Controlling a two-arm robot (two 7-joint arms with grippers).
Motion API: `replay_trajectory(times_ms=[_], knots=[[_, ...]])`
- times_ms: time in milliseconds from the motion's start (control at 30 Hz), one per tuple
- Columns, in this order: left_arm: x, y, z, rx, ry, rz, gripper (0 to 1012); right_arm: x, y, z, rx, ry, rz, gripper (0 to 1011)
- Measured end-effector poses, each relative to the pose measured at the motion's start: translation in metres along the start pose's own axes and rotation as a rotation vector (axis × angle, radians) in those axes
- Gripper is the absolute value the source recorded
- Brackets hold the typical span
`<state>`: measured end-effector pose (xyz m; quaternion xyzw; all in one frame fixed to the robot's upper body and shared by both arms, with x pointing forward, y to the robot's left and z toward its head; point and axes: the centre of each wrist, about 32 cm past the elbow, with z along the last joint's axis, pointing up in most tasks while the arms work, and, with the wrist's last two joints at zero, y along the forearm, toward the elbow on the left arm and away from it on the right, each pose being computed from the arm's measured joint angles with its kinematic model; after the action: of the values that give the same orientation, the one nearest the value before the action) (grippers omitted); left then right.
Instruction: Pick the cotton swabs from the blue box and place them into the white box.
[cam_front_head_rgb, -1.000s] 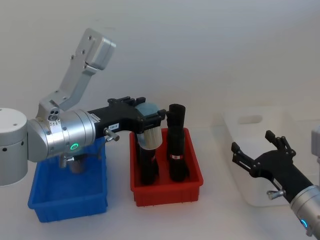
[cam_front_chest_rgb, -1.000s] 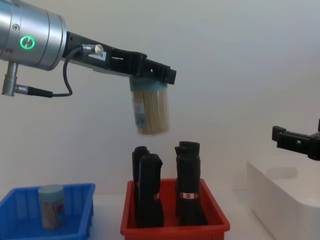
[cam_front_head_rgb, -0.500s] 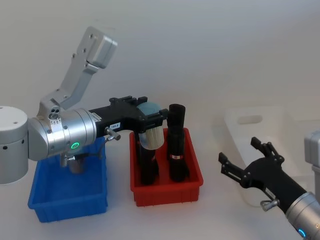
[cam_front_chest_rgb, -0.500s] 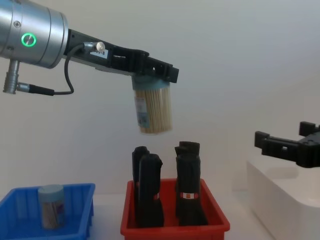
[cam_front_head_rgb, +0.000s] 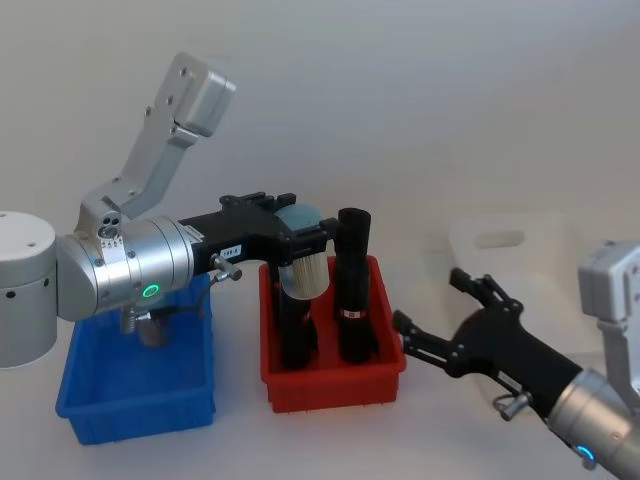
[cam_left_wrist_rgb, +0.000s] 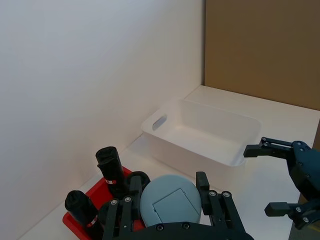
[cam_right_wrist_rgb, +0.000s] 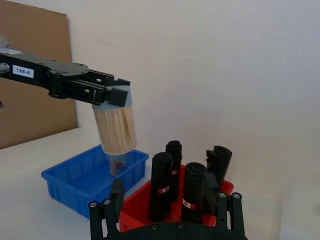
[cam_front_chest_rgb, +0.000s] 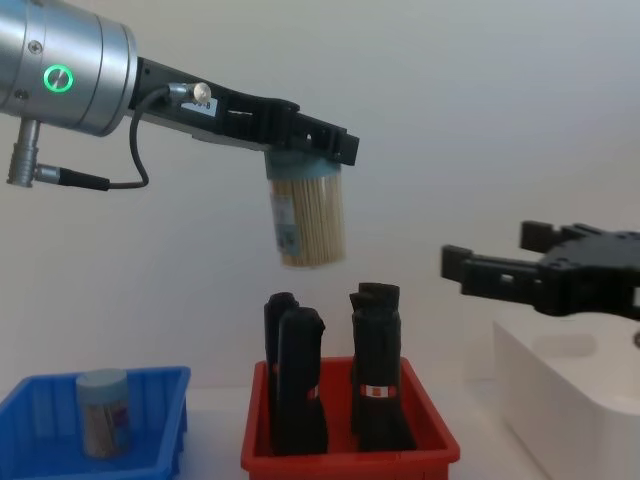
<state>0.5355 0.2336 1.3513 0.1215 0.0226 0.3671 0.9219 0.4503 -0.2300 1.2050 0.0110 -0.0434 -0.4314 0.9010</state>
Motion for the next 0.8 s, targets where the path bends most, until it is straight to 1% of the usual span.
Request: replay_trajectory(times_ms=[67,100,133,200,300,367,400,600,800], knots=[[0.0,0.0,0.0001,0.0,0.0,0.0,669,0.003,0.007,0.002,0.005,-0.003,0.027,1002],[0.0,0.0,0.0001,0.0,0.0,0.0,669,0.003,0.007,0.002,0.005,-0.003,0.027,1002],[0.0,0.0,0.0001,0.0,0.0,0.0,669,0.004,0.011,0.003,0.007,-0.005,0.046,1002],[0.0001,0.0,0.0002,0.0,0.0,0.0,669,0.006,0.015,0.004,0.01,-0.008,0.062,1002],[0.0001,0.0,0.0003,0.0,0.0,-0.001,669,0.009,0.027,0.007,0.014,-0.013,0.097,1002],[0.0001,0.0,0.0003,0.0,0.0,-0.001,669,0.01,0.03,0.007,0.014,-0.015,0.108,1002],[0.0001,0.0,0.0003,0.0,0.0,-0.001,669,0.012,0.035,0.008,0.013,-0.016,0.12,1002],[0.0001,0.0,0.0003,0.0,0.0,-0.001,669,0.015,0.049,0.01,0.009,-0.02,0.152,1002],[0.0001,0.0,0.0003,0.0,0.0,-0.001,669,0.016,0.062,0.011,-0.007,-0.018,0.183,1002]])
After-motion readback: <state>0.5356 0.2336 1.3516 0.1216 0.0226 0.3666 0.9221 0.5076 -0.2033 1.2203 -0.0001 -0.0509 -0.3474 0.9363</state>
